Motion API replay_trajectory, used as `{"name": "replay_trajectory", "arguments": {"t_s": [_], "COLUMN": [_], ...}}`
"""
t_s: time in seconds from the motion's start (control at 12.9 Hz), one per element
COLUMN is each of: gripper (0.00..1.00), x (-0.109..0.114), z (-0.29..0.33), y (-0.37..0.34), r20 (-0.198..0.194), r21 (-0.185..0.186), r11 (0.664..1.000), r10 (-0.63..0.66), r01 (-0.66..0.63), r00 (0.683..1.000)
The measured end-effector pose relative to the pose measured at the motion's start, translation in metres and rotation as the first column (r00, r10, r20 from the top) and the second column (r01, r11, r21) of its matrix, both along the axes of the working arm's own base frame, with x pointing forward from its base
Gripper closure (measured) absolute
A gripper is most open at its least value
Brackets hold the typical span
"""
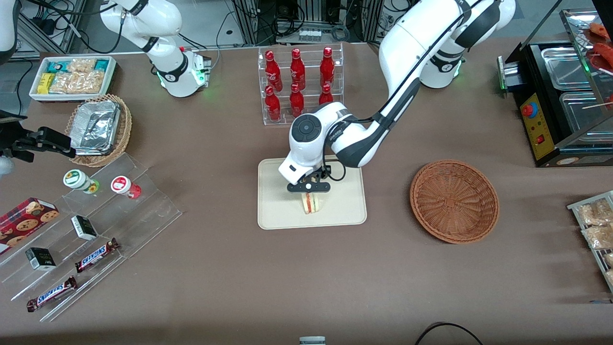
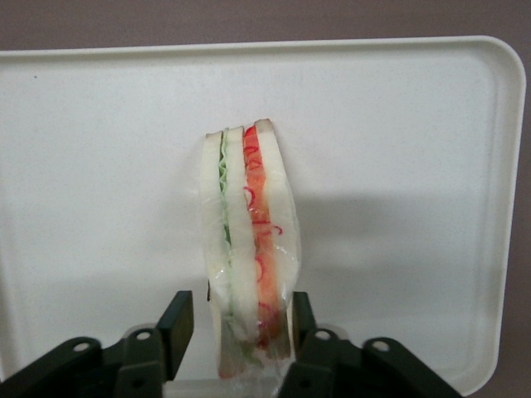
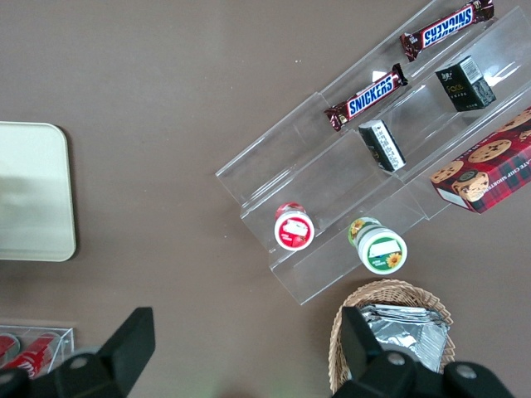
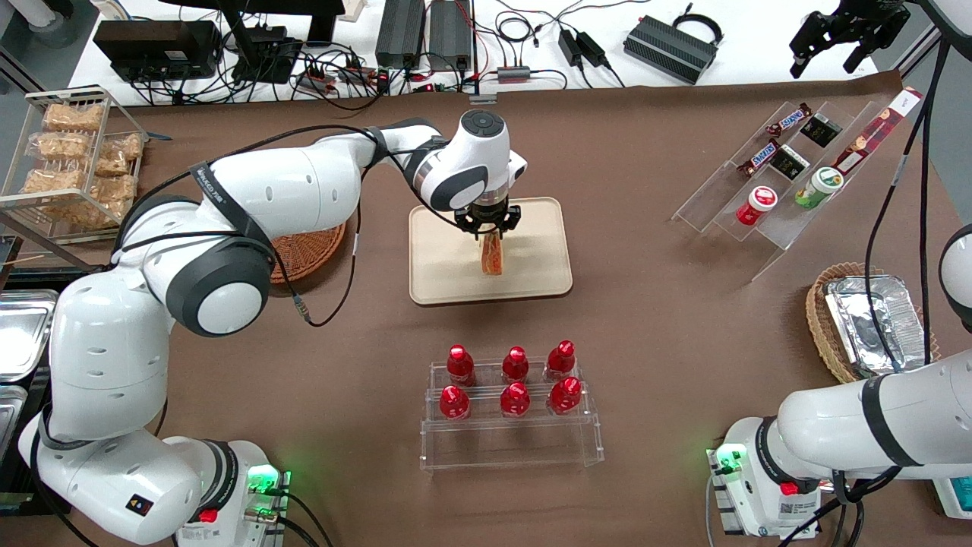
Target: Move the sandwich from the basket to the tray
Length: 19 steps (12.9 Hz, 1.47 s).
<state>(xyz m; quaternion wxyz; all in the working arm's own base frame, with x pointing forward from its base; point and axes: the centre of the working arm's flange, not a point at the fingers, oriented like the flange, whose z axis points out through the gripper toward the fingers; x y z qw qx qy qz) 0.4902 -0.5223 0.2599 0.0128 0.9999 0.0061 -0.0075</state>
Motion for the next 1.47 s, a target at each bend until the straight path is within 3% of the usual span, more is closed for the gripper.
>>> {"name": "replay_trajectory", "arguments": {"t_s": [0.23, 0.31, 0.46, 0.93, 1.01, 1.24, 1.47], "gripper": [0.06, 0.00, 0.00, 0.00, 0.00, 0.00, 0.00], "x": [0.007, 0.009, 0.017, 0.054, 0.059, 0.072, 0.077], "z": [0.012, 0.022, 0.059, 0.193, 0.210, 0.250, 0.281], "y": [0.000, 0.002, 0.013, 0.102, 0.123, 0.194, 0.252], "r20": [0.014, 0.014, 0.026, 0.059, 0.059, 0.039, 0.001], "r21": [-0.008, 0.003, 0.027, 0.050, 0.068, 0.138, 0.167], "r11": [1.000, 1.000, 0.999, 0.978, 0.970, 0.952, 0.959], "r10": [0.008, 0.012, 0.037, 0.200, 0.231, 0.271, 0.233], "r01": [-0.007, -0.012, -0.038, -0.203, -0.235, -0.273, -0.230], "r00": [1.000, 1.000, 0.999, 0.978, 0.971, 0.962, 0.973]}}
